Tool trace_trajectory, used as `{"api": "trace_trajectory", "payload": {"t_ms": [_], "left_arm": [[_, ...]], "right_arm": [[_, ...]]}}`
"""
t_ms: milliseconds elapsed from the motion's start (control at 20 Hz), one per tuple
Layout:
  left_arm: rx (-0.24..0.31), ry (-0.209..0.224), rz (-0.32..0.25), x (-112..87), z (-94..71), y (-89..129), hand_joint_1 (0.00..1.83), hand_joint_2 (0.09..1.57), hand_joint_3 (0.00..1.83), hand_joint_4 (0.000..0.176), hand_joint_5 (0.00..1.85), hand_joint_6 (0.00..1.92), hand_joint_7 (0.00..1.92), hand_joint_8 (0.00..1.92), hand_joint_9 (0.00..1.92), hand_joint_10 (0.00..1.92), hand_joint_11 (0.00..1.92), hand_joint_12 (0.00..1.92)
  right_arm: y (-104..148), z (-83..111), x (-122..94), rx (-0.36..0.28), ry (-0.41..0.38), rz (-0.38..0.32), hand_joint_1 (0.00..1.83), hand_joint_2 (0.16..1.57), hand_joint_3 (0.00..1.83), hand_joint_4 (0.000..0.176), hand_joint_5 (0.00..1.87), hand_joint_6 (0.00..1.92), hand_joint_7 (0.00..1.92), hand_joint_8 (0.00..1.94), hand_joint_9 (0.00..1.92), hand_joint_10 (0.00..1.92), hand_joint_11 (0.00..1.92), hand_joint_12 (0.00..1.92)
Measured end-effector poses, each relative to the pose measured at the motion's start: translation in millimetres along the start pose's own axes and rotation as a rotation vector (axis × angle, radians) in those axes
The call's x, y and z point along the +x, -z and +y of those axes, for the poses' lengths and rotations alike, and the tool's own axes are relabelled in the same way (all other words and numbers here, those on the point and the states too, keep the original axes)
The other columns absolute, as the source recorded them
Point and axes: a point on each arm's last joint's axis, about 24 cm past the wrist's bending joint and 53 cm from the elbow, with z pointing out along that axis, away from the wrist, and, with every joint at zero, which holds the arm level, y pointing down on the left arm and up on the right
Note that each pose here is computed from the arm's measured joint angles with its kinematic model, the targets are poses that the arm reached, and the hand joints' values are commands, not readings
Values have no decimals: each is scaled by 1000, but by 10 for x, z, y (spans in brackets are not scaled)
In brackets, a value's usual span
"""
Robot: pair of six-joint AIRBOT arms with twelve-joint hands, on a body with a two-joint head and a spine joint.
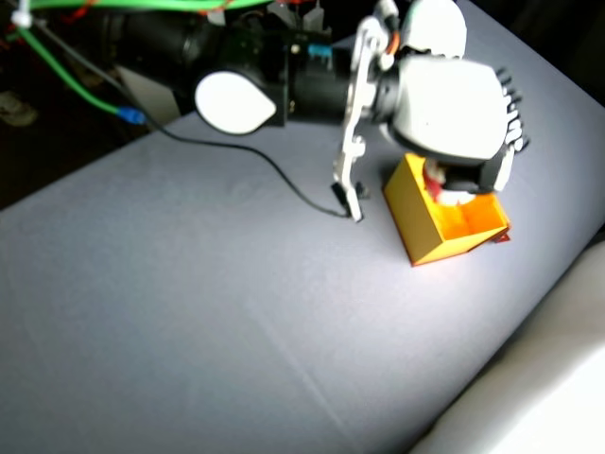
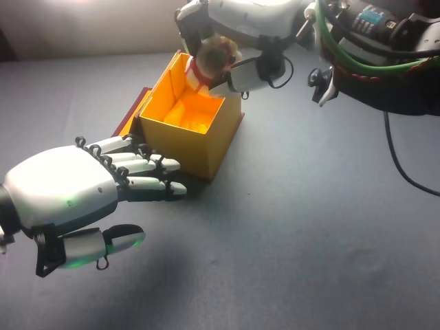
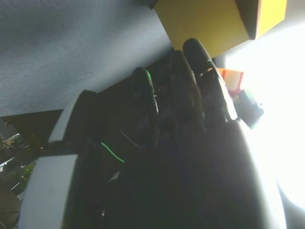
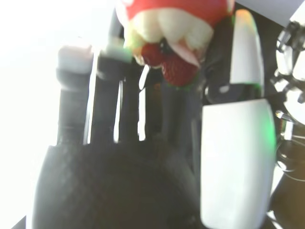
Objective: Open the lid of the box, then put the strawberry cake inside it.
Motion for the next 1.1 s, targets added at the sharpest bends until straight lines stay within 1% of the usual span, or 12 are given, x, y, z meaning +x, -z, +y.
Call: {"api": "trace_trajectory", "payload": {"t_ms": [100, 200, 350, 450, 600, 700, 750, 850, 900, 950, 1000, 1100], "left_arm": [[3, 0, 0, 4, -7, -5, 545, 1492, 0, 0, 463, 25, 211, 1, 225, 53, 0, 1191], [7, 2, -1, 8, -17, -18, 582, 1480, 0, 0, 462, 25, 206, 7, 213, 61, 0, 1115], [7, 3, 0, 12, -17, -20, 537, 1494, 1, 0, 433, 14, 209, 4, 200, 80, 0, 1019], [7, 3, 0, 12, -17, -20, 528, 1497, 2, 2, 432, 13, 220, 8, 209, 87, 0, 1008], [6, 4, 0, 13, -16, -20, 530, 1499, 0, 0, 445, 20, 237, 8, 210, 99, 0, 1049], [7, 6, 0, 12, -16, -20, 524, 1501, 0, 16, 424, 11, 225, 2, 201, 101, 0, 1042], [7, 7, -1, 11, -17, -20, 556, 1493, 0, 12, 429, 14, 234, 4, 207, 107, 0, 1070], [8, 9, -4, 4, -19, -20, 537, 1498, 1, 0, 432, 17, 239, 3, 206, 114, 0, 1095], [3, 15, -5, 6, -14, -19, 557, 1494, 0, 0, 430, 16, 236, 2, 198, 114, 0, 1068], [0, 27, -10, 8, -12, -13, 590, 1486, 0, 0, 441, 21, 243, 4, 203, 119, 0, 1065], [0, 34, -12, 11, -18, 0, 616, 1473, 0, 1, 448, 24, 260, 8, 219, 128, 0, 1089], [-4, 40, -12, 32, -16, 32, 598, 1470, 0, 13, 449, 24, 258, 4, 209, 132, 0, 1093]], "right_arm": [[-18, 21, 41, -1, -2, 9, 1011, 1251, 0, 0, 338, 467, 387, 558, 367, 992, 239, 1670], [-25, 37, 61, -4, -2, 14, 871, 1201, 0, 0, 247, 77, 380, 133, 341, 620, 162, 1605], [-22, 25, 63, 0, -7, 17, 676, 1174, 0, 49, 96, 0, 145, 0, 172, 200, 0, 1442], [-20, 22, 62, 0, -14, 17, 652, 1183, 4, 33, 56, 0, 94, 0, 138, 140, 0, 1396], [-21, 43, 81, -3, -20, 22, 639, 1182, 1, 57, 52, 1, 84, 1, 112, 111, 0, 1381], [-19, 94, 114, -19, -18, 33, 599, 1180, 0, 60, 33, 2, 125, 11, 156, 131, 0, 1450], [-11, 132, 135, -28, -26, 40, 532, 1182, 1, 44, 6, 0, 92, 3, 164, 143, 0, 1524], [79, 175, 112, -40, -18, 46, 504, 1197, 2, 77, 0, 0, 7, 0, 21, 40, 0, 1212], [132, 171, 61, -43, -14, 38, 438, 1204, 2, 72, 0, 0, 1, 0, 59, 58, 0, 1414], [219, 151, -22, -43, -10, 25, 491, 1212, 3, 48, 0, 0, 0, 0, 79, 68, 0, 1454], [280, 142, -77, -45, -1, 18, 520, 1225, 3, 55, 0, 0, 0, 0, 58, 59, 0, 1413], [486, 124, -236, -50, 12, -9, 428, 1233, 1, 22, 0, 0, 0, 0, 86, 87, 0, 1552]]}}
